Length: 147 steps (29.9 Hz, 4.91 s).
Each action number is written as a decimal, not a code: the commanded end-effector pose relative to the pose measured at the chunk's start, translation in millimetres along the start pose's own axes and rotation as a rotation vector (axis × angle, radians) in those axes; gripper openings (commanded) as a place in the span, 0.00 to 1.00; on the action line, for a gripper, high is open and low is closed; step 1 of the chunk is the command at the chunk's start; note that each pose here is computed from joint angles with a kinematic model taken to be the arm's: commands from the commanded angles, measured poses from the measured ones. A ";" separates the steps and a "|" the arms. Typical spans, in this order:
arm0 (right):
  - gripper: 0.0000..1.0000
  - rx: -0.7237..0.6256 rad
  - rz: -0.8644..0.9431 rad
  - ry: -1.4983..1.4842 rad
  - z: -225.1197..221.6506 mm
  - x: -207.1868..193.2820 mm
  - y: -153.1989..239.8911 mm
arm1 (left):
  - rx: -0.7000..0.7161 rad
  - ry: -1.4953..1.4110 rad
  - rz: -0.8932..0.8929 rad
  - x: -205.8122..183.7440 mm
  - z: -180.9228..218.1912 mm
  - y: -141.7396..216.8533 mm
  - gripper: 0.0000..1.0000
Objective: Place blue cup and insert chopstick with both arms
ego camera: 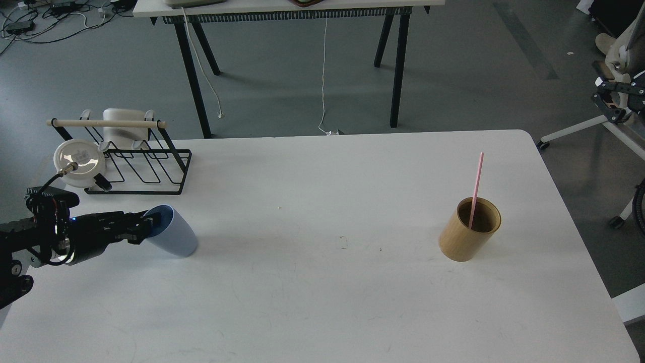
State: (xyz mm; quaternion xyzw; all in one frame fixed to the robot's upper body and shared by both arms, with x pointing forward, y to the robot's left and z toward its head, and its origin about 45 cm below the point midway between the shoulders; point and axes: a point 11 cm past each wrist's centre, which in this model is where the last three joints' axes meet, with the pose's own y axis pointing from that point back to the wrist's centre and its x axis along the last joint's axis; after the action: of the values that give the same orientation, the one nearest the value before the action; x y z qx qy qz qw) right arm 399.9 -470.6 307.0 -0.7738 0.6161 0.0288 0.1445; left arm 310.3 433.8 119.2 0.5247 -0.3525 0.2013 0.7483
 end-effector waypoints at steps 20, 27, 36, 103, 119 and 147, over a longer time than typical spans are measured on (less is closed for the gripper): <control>0.98 0.039 0.220 0.072 -21.3 68.4 29.4 | -0.218 -0.073 0.058 103.4 74.9 -16.4 0.00; 0.98 0.072 0.291 0.069 -36.0 87.9 43.4 | -0.370 -0.200 -0.022 119.4 150.8 -69.9 0.00; 0.98 0.069 0.299 0.077 -38.6 91.0 47.2 | -0.339 -0.486 -0.154 87.1 182.5 -133.4 0.00; 0.98 -0.103 0.070 0.211 -5.1 41.9 19.6 | -0.700 0.625 0.225 192.5 192.2 -55.4 0.88; 0.98 -0.393 -0.468 1.184 25.0 -38.4 39.1 | -0.955 1.129 0.470 262.1 156.7 -6.7 0.92; 0.83 -0.287 -0.671 1.384 134.8 -92.8 48.6 | -0.905 1.167 0.454 240.3 147.1 -18.0 0.94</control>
State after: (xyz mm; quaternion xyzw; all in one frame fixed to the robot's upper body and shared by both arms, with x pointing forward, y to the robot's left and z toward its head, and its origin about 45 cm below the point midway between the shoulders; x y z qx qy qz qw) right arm 346.1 -360.2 192.8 -0.7714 0.2883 -0.4268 -0.3737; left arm 436.8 274.0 315.0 -0.1087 -0.0481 0.4294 0.8953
